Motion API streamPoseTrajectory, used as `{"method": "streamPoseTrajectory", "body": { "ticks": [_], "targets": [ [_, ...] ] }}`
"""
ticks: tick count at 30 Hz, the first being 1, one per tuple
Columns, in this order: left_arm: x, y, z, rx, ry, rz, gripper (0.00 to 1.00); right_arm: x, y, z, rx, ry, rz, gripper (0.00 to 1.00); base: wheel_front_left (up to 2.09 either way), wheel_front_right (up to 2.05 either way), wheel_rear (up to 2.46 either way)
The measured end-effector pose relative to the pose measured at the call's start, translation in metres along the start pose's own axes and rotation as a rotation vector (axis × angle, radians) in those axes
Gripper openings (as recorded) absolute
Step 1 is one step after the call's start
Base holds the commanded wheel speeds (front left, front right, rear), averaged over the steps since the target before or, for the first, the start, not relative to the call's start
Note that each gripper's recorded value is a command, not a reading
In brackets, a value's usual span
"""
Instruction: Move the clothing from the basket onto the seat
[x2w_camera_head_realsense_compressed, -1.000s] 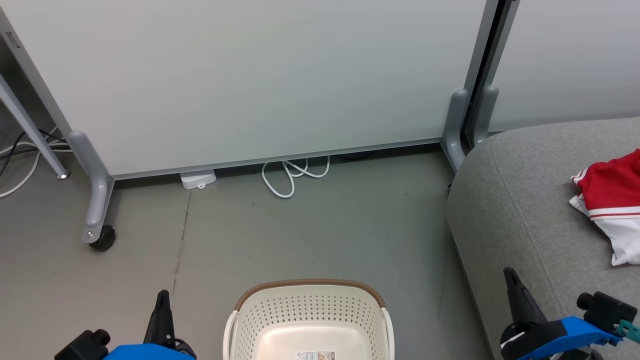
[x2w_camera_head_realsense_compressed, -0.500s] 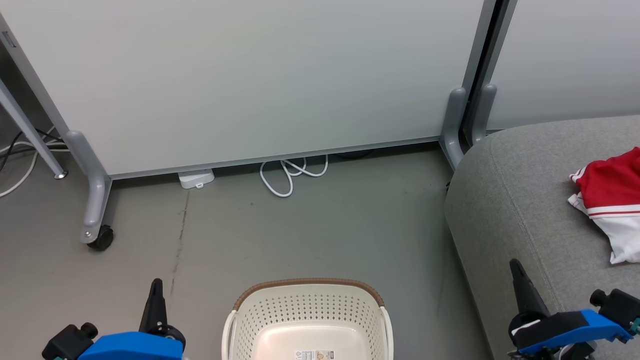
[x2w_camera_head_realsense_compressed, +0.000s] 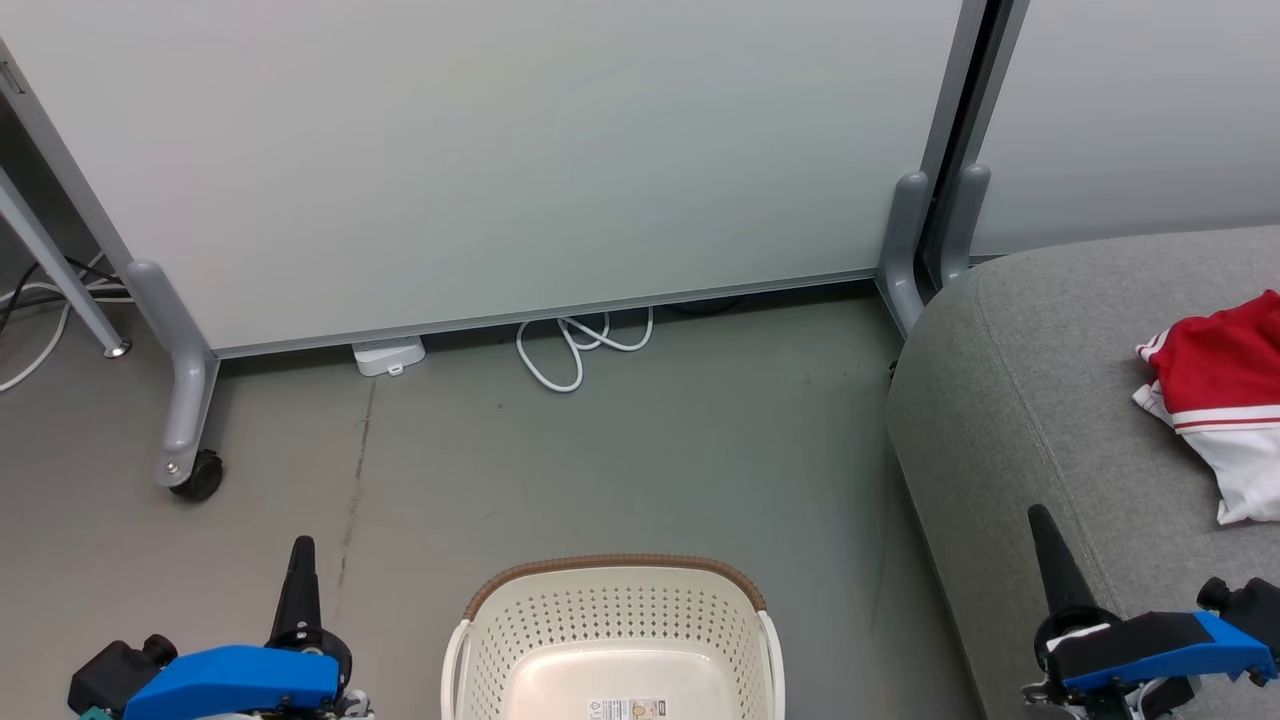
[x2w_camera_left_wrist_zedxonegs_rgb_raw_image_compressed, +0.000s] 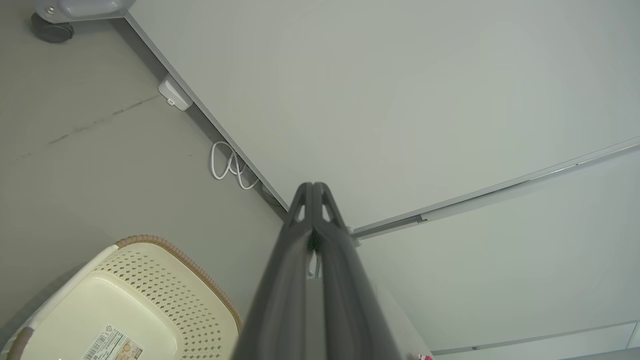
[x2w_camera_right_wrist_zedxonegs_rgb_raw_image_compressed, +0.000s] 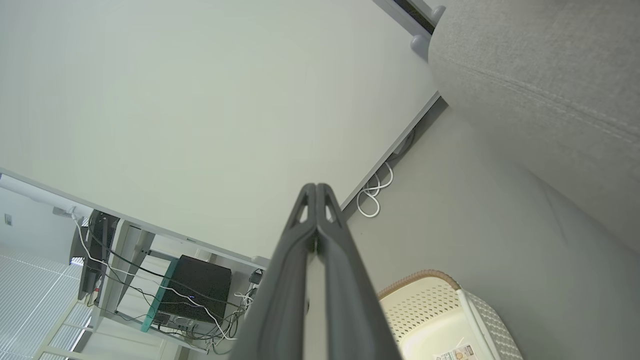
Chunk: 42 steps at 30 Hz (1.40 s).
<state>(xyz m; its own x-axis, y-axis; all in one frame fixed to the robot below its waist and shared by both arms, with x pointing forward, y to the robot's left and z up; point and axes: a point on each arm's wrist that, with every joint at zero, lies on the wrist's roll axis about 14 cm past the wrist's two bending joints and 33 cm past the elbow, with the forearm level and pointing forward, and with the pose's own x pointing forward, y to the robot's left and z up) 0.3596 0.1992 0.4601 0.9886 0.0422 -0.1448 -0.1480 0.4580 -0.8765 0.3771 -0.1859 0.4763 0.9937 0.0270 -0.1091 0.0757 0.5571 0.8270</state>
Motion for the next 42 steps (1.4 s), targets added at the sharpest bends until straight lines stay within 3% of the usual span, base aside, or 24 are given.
{"method": "streamPoseTrajectory", "body": {
  "ticks": [42],
  "targets": [
    [0.015, -0.028, 0.014, -0.333, 0.002, -0.087, 0.0, 0.005, 0.01, 0.019, 0.409, -0.04, 0.048, 0.0, 0.0, 0.0, 0.0]
  ]
}}
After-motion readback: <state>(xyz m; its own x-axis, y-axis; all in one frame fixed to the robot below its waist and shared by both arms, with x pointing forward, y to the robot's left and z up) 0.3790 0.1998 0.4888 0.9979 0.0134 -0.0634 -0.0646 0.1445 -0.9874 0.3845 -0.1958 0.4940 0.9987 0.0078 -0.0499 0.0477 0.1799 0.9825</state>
